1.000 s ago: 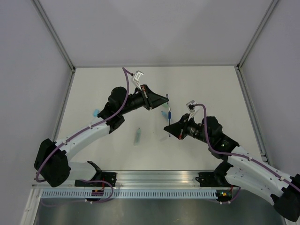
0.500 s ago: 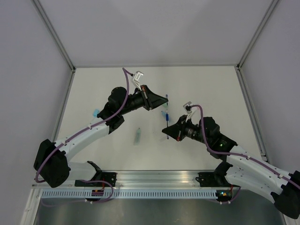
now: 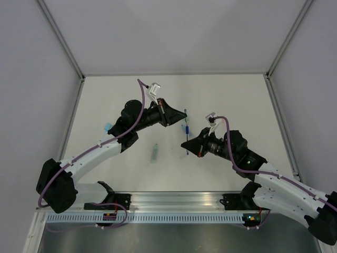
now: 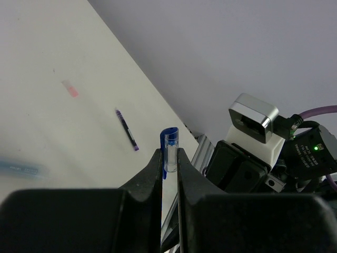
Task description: Insert the pens into the pen caps
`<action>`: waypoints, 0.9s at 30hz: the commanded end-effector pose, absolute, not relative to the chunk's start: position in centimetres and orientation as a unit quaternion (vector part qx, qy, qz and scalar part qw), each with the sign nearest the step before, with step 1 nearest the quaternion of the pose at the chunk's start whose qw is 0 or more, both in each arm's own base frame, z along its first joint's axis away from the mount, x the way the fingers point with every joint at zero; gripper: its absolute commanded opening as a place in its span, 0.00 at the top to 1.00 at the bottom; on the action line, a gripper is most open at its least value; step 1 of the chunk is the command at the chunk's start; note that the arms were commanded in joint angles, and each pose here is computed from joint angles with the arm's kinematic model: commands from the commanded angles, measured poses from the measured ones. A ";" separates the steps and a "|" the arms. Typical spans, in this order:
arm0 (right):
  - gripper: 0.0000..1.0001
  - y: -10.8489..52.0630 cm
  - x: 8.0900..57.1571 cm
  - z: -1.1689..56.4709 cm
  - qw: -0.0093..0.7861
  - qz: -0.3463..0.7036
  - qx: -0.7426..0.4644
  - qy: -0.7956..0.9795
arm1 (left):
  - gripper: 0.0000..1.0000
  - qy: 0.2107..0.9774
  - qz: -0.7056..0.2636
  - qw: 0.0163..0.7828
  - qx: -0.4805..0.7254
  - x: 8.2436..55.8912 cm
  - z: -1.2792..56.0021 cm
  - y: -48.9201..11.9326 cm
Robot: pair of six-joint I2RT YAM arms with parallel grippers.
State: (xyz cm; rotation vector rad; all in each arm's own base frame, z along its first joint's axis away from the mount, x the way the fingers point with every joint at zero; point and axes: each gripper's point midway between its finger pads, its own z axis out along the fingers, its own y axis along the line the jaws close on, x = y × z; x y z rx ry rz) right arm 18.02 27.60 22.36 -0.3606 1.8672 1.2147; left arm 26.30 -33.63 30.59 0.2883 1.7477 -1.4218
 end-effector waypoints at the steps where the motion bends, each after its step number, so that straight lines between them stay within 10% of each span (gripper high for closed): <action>1: 1.00 28.2 18.6 25.8 0.456 0.504 -0.141 0.719 | 0.98 0.683 -0.564 0.446 0.130 25.9 31.7 -33.1; 27: 1.00 29.3 18.8 25.9 0.450 0.510 -0.141 0.719 | 0.98 0.678 -0.564 0.449 0.142 24.6 32.1 -32.3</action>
